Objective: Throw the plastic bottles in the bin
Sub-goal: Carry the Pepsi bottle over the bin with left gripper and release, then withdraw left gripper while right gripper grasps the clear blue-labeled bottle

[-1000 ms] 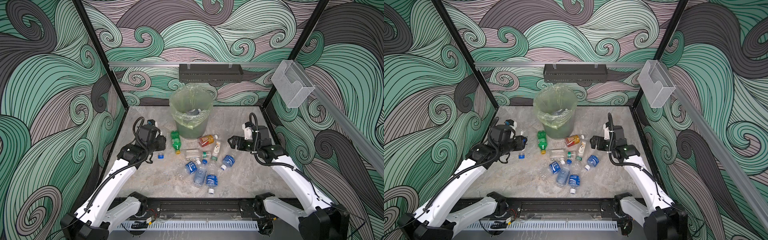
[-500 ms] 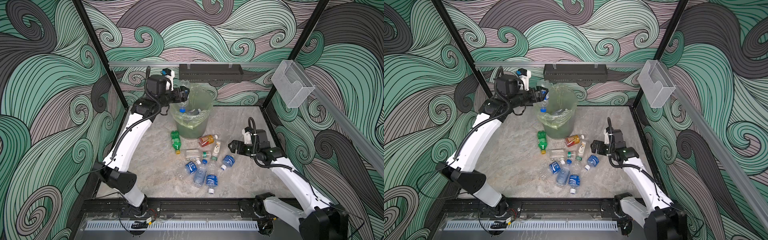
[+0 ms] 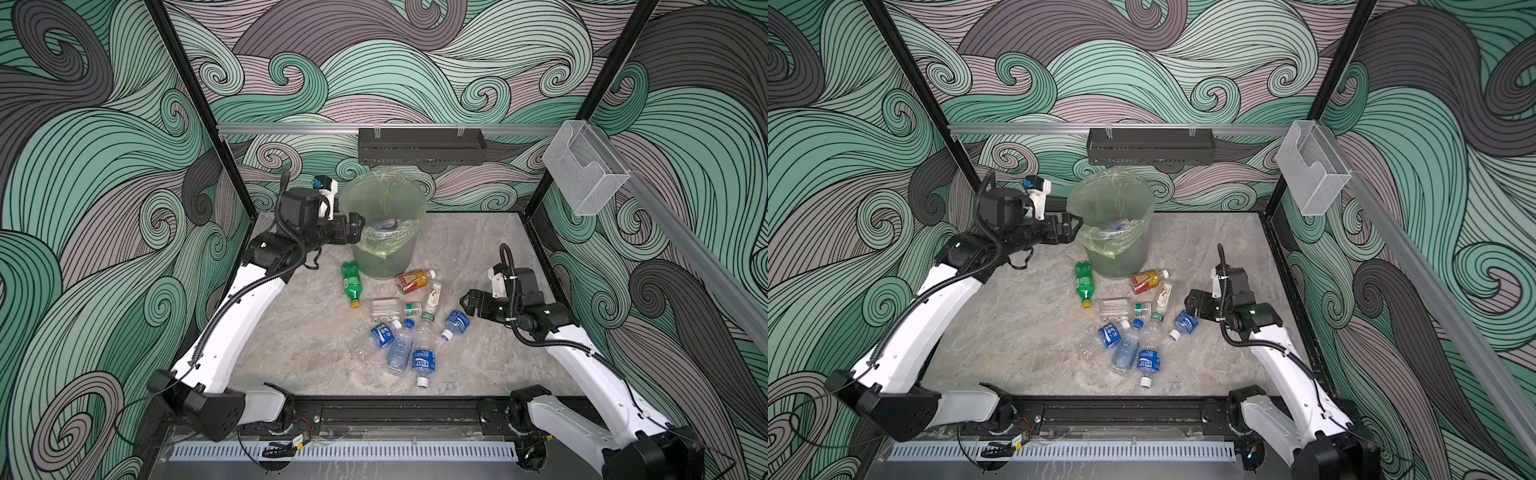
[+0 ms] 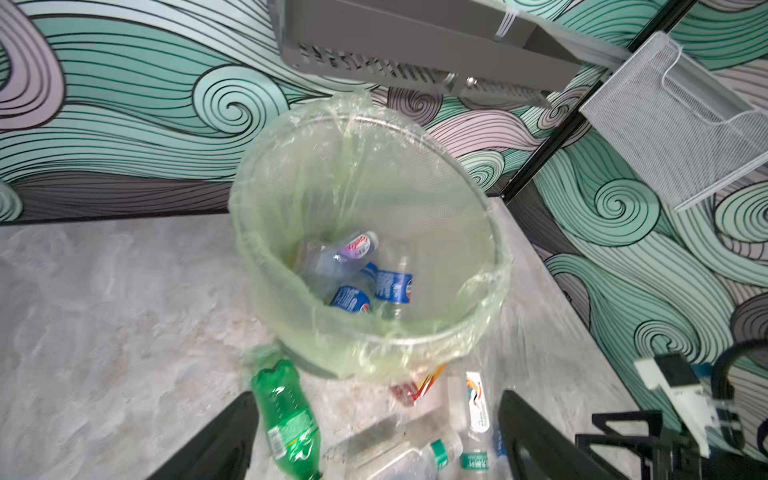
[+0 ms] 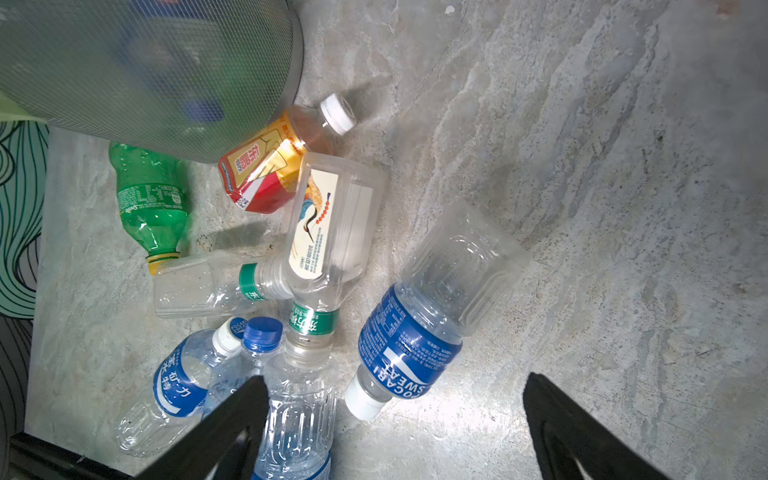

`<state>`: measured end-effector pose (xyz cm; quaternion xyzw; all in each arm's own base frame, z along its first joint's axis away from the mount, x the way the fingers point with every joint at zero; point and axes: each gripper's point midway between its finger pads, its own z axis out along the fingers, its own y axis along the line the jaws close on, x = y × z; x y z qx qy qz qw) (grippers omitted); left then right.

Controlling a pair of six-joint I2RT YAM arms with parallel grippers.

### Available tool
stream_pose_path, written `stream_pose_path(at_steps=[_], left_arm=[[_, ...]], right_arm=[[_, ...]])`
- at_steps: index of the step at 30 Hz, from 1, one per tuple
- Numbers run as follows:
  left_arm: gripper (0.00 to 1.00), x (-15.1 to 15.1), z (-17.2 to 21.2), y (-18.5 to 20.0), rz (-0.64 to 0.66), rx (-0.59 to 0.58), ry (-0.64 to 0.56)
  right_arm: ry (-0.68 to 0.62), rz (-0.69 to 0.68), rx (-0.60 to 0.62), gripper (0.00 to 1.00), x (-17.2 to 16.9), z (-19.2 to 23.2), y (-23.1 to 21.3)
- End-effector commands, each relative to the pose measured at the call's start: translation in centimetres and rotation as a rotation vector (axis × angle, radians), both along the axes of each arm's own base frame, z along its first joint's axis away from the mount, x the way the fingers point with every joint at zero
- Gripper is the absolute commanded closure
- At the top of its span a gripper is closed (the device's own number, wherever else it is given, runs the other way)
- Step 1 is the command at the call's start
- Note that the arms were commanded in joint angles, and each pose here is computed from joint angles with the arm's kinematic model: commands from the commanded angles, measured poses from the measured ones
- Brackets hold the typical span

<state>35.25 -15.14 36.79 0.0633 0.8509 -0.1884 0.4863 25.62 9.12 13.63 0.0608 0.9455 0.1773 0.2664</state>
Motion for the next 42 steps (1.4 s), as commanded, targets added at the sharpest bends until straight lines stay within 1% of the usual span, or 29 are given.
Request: stream_pose_path(at_steps=[1,3,5,7,10,15,20,23,27,32,38,42], left_arm=[[0.06,-1.9,-3.6,3.5,0.095,0.112,0.051],[0.06,-3.2,-5.6,4.7,0.126,0.138,0.084],[0.02,-4.3,-7.5,5.8,0.159,0.158,0.113],[0.01,-5.5,-9.3,6.8,0.187,0.169,0.132],[0.01,-6.9,-11.3,7.6,0.214,0.166,0.156],[0.01,-8.0,-13.4,8.3,0.243,0.163,0.202],[0.01,-8.0,-13.9,8.5,0.246,0.173,0.212],[0.01,-8.0,-14.1,8.5,0.246,0.181,0.215],[0.01,-8.0,-14.2,8.6,0.249,0.183,0.216],[0.01,-8.0,-14.6,8.6,0.250,0.187,0.224],[0.01,-8.2,-15.4,8.7,0.256,0.190,0.240],[0.01,-8.2,-15.7,8.7,0.258,0.190,0.245]], right_arm=[[0.083,-0.061,0.000,0.06,-0.9,-2.2,-0.5],[0.114,-0.082,0.007,0.08,-1.1,-3.2,-0.6],[0.144,-0.100,0.016,0.09,-1.3,-4.1,-0.6],[0.165,-0.120,0.016,0.09,-1.3,-5.0,-0.6],[0.173,-0.134,0.032,0.09,-0.8,-5.9,-0.4],[0.167,-0.139,0.053,0.10,0.6,-6.8,0.2],[0.187,-0.140,0.033,0.11,1.6,-7.9,0.2],[0.200,-0.147,0.011,0.14,1.9,-8.7,0.0],[0.236,-0.148,-0.009,0.25,1.8,-10.0,-0.2],[0.232,-0.141,-0.026,0.33,2.1,-10.5,-0.3],[0.223,-0.119,-0.079,0.41,1.7,-9.8,-1.0],[0.178,-0.098,-0.092,0.41,1.8,-8.2,-1.2]])
